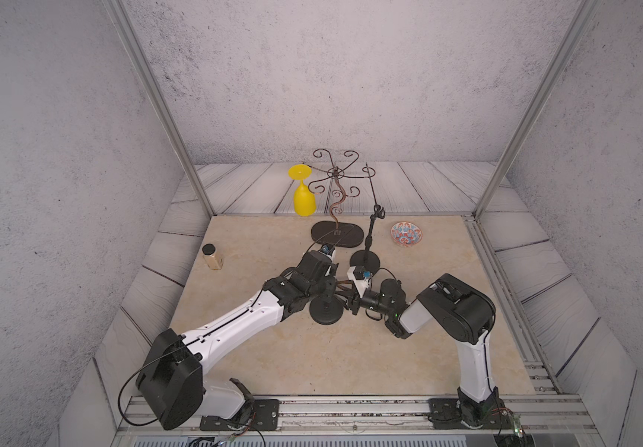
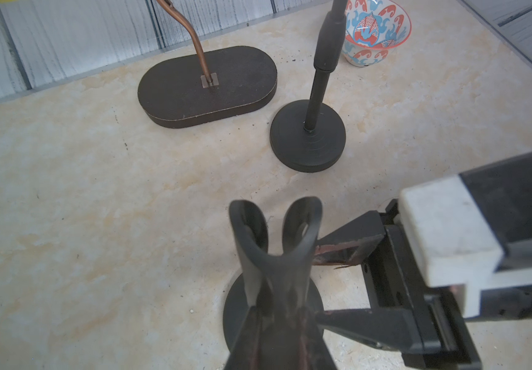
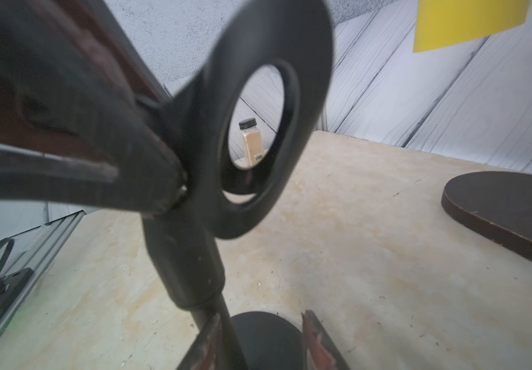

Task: Assemble a microphone stand
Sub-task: Screw the microphone stand pole into the microphone stand base.

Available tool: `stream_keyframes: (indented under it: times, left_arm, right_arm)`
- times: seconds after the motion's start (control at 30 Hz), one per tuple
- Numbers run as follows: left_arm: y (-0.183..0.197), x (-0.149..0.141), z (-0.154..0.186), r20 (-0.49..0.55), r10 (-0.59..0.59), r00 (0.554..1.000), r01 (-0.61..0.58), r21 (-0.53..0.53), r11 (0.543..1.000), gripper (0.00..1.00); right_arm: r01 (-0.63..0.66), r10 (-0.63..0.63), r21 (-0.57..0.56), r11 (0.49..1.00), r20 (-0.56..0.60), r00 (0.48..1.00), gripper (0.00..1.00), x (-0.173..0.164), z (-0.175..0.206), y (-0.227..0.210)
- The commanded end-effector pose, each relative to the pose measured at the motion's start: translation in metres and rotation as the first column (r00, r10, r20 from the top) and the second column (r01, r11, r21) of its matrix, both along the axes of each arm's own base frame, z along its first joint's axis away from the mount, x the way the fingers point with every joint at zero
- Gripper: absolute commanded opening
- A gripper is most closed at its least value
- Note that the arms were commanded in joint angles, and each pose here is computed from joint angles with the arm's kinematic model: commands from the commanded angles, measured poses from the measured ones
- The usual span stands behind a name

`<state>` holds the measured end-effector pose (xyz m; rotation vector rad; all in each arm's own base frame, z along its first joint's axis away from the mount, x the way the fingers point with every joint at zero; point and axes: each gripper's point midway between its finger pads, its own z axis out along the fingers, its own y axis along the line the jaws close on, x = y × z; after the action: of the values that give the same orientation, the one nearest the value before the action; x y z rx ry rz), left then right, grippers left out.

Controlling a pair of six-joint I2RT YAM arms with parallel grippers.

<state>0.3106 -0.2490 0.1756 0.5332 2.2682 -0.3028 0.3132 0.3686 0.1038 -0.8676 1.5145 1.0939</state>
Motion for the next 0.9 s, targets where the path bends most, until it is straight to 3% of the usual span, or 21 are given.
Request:
stream_keyframes:
  times: [0.0,0.3,0.6,0.87]
  left_arm:
    - [0.01,-0.017,-0.035,-0.126,-0.009,0.992,0.019,0.077,0.997,0.04]
    - [0.008,-0.015,-0.036,-0.126,-0.018,0.992,0.028,0.083,0.996,0.04]
    - [0.009,-0.023,-0.043,-0.172,-0.024,0.985,0.04,0.09,0.995,0.04]
    - [0.011,-0.024,-0.042,-0.171,-0.009,0.985,0.022,0.072,0.997,0.04]
  right_arm:
    - [-0.098,0.098,-0.01,0.995,-0.041,0.994,0.42,-0.014,-0.014,0.012]
    - [-0.134,0.133,-0.027,0.991,-0.049,0.99,0.4,-0.006,-0.018,0.024]
    - [-0.076,0.071,-0.075,0.994,-0.063,0.995,0.4,-0.025,-0.036,-0.003]
    - [-0.099,0.097,-0.024,0.995,-0.047,0.994,0.38,-0.021,-0.019,0.007]
